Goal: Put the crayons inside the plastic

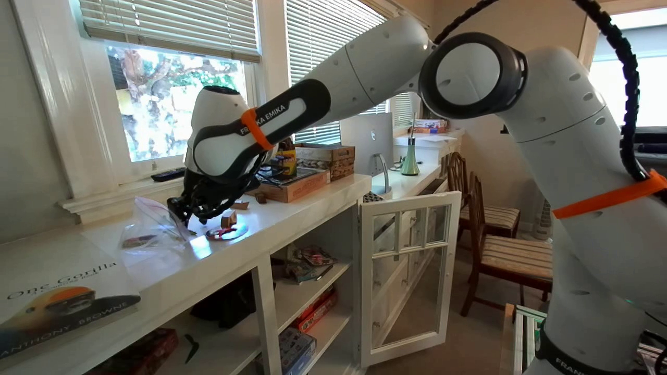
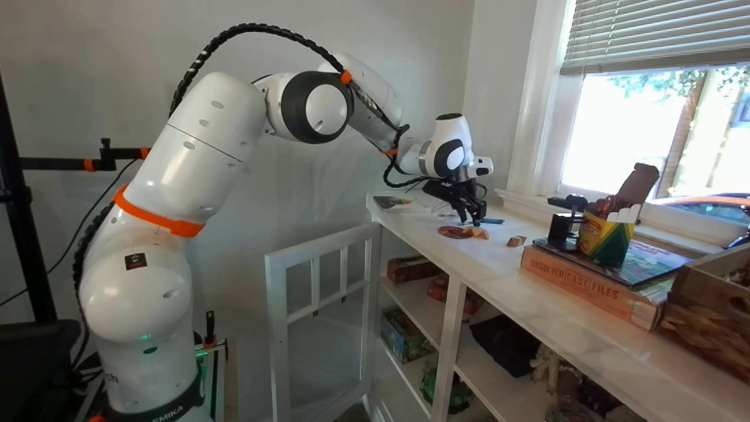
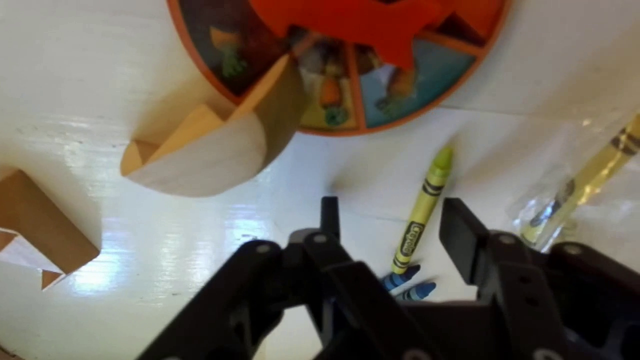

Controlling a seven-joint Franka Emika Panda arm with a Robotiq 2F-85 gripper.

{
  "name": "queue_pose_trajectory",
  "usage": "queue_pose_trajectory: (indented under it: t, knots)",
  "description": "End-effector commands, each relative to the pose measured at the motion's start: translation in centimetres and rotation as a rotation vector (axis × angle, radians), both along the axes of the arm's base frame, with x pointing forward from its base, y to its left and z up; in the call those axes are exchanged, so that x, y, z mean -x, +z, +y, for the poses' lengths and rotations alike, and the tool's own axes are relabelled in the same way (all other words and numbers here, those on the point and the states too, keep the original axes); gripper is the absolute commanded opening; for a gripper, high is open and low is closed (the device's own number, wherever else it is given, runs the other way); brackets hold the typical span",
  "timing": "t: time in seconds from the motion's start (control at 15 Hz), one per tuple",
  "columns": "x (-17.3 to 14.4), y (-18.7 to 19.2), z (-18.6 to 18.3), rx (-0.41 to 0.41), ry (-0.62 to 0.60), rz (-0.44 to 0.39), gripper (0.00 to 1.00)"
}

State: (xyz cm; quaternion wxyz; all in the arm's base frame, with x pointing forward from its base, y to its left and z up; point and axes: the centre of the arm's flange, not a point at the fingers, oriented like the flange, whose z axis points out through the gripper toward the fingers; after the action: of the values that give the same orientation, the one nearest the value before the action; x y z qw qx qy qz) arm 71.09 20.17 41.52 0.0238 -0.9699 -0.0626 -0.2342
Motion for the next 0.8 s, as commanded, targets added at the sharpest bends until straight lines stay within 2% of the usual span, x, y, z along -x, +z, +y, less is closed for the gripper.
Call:
queue_pose_trajectory:
  t: [0.0,0.2,0.47,0.73]
  knots:
    - [-0.2,-0.8,0.4,0.014,-0.001,-0.018,0.24]
    - [-0.2,-0.7,0.2,0.011,-0.004,-0.018,0.0]
    - [0.0,0.0,-0.1,0.003,-0.005,-0.015,0.03]
    - [0.8,2.3,-0.1,0.0,-0.004,-0.021,0.03]
